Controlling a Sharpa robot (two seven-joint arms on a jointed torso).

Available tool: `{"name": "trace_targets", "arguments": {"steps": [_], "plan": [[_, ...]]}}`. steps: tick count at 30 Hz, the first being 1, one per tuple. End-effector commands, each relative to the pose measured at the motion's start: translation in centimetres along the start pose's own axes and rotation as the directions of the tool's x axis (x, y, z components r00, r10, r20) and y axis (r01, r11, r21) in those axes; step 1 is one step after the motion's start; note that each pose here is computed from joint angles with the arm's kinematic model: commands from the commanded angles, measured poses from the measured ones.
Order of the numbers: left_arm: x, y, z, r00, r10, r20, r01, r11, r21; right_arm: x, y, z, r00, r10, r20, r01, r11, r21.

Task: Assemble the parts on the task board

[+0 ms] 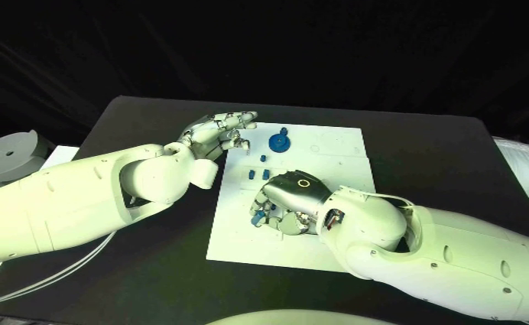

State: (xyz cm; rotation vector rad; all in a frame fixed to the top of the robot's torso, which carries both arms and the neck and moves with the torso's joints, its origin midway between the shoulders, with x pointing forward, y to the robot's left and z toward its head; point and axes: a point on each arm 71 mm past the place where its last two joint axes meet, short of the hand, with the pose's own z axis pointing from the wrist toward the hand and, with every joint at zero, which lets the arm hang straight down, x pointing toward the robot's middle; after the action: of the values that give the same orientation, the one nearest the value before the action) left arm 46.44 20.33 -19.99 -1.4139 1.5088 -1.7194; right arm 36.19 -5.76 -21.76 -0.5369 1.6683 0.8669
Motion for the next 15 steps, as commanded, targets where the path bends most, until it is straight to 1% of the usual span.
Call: {"name": "trace_targets", "arguments": {"steps": [1, 11, 15], "plan": [[0.21, -0.04, 0.02, 1.0, -0.003, -0.022, 0.003, 1.0, 0.004, 0.31, -0.16, 0.04, 0.999, -0.03, -0.021, 0.03, 1.0, -0.009], [0.11, -0.07, -0.02, 1.0, -0.003, -0.02, 0.003, 1.0, 0.004, 0.56, -0.57, 0.1, 0.998, -0.05, -0.038, 0.05, 0.999, 0.003], [0.08, -0.08, -0.03, 1.0, -0.003, -0.02, 0.003, 1.0, 0.004, 0.74, -0.63, 0.16, 0.996, -0.061, -0.059, 0.062, 0.998, 0.005]]}}
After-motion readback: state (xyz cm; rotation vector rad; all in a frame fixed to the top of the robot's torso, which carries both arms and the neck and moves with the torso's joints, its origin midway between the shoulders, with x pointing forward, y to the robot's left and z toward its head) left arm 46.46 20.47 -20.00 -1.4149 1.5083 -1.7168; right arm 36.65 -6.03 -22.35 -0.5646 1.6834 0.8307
